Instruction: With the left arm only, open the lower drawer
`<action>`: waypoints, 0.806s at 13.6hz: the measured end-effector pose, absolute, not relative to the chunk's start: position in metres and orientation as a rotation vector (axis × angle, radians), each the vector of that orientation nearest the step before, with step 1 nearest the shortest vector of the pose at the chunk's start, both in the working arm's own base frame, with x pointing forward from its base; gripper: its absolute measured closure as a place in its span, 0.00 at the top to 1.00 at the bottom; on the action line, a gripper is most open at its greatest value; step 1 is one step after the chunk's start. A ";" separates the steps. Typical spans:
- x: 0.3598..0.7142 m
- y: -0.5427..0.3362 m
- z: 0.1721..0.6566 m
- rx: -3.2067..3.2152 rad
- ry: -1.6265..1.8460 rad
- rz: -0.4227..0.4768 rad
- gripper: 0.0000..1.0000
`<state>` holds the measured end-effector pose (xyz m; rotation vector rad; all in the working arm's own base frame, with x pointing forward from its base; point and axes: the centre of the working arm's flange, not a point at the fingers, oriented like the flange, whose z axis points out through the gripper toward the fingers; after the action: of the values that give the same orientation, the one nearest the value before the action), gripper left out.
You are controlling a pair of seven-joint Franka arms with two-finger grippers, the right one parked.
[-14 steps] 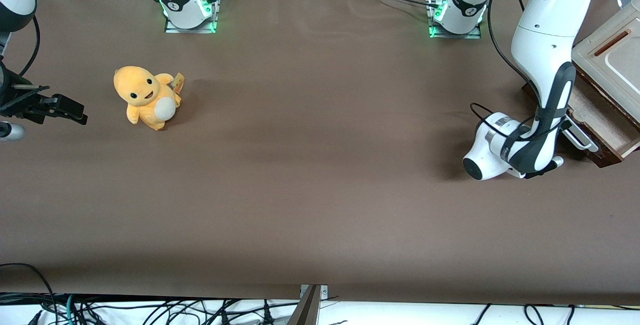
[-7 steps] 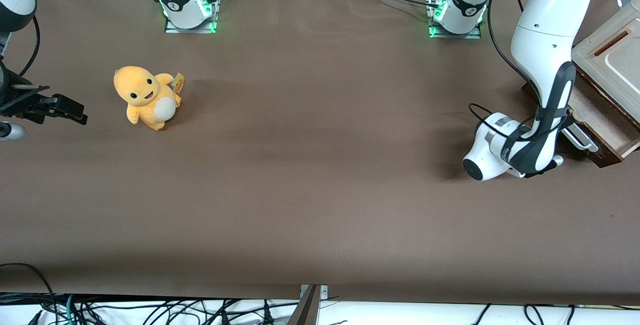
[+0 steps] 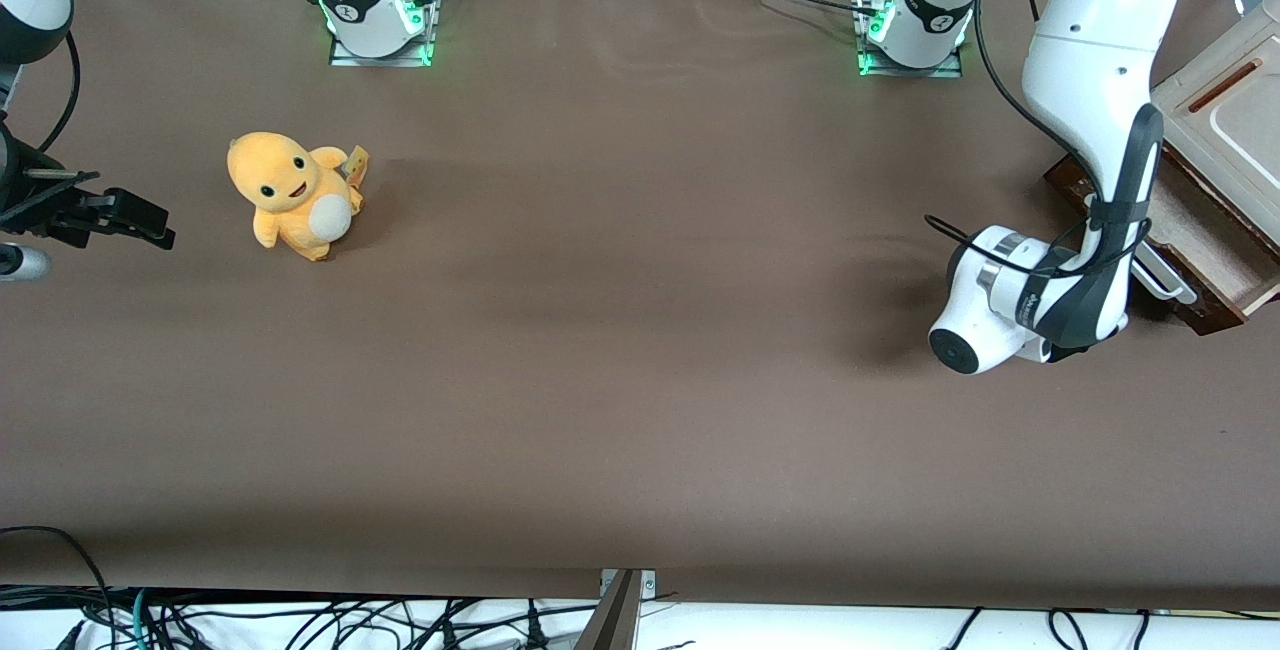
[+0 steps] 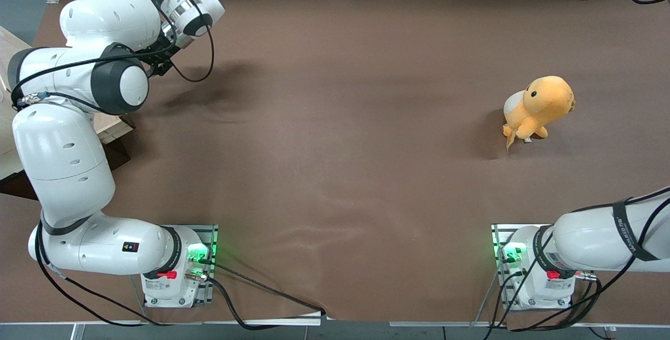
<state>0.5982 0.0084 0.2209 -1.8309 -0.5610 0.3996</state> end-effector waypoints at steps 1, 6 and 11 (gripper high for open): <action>0.602 0.000 0.233 -1.866 -0.559 0.407 1.00; 0.631 -0.020 0.324 -2.158 -0.570 0.502 1.00; 0.637 -0.045 0.414 -2.504 -0.485 0.544 1.00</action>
<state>0.6366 -0.0451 0.4137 -2.5040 -0.4852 0.5441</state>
